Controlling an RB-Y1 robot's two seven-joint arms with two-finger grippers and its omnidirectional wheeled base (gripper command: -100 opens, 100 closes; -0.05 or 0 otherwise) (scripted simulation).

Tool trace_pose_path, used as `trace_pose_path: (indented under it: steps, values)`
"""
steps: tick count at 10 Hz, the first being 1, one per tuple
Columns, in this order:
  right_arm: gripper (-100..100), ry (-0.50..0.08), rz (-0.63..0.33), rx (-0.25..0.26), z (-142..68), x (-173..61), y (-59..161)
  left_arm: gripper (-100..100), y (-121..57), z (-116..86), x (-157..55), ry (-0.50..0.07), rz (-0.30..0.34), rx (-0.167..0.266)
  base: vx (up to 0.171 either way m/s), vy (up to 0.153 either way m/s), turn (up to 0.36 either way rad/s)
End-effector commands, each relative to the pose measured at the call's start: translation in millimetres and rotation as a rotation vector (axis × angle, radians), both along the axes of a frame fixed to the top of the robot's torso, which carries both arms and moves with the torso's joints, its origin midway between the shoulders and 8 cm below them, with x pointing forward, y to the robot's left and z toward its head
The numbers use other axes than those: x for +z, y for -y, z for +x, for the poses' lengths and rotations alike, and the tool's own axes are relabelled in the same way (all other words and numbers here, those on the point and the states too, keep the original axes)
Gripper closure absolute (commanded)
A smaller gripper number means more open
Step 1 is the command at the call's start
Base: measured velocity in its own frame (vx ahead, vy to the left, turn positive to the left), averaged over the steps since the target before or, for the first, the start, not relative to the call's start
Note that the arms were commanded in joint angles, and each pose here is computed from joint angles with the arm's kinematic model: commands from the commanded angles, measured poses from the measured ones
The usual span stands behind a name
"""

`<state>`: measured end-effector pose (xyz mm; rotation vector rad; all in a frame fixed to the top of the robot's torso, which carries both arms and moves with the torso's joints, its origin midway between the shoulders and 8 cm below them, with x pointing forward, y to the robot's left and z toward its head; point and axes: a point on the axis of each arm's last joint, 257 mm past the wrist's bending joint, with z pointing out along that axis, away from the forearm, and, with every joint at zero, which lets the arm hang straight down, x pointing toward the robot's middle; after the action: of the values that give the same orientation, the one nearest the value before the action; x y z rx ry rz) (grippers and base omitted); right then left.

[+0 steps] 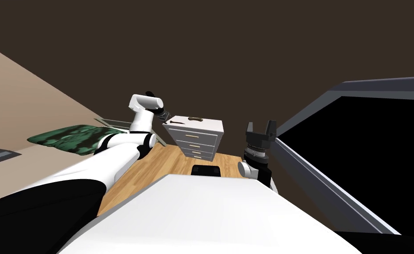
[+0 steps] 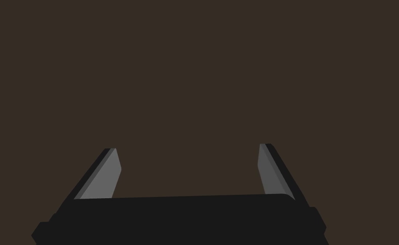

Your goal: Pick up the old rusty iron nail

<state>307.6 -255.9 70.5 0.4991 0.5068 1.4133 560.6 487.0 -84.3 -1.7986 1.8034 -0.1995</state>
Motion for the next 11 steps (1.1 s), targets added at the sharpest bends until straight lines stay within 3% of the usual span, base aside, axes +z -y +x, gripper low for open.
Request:
trace_pose_path:
  steps: [1,11]
  values:
    - [0,0.000,0.000,0.000,0,0,0,-100,-0.7,-11,-5,-0.064,-0.017,0.001,0.079,-0.038,-0.041]
    - [0,0.000,0.000,0.000,0,0,0,-100,4.2,-73,-31,-0.356,-0.105,0.011,0.069,-0.049,-0.022]
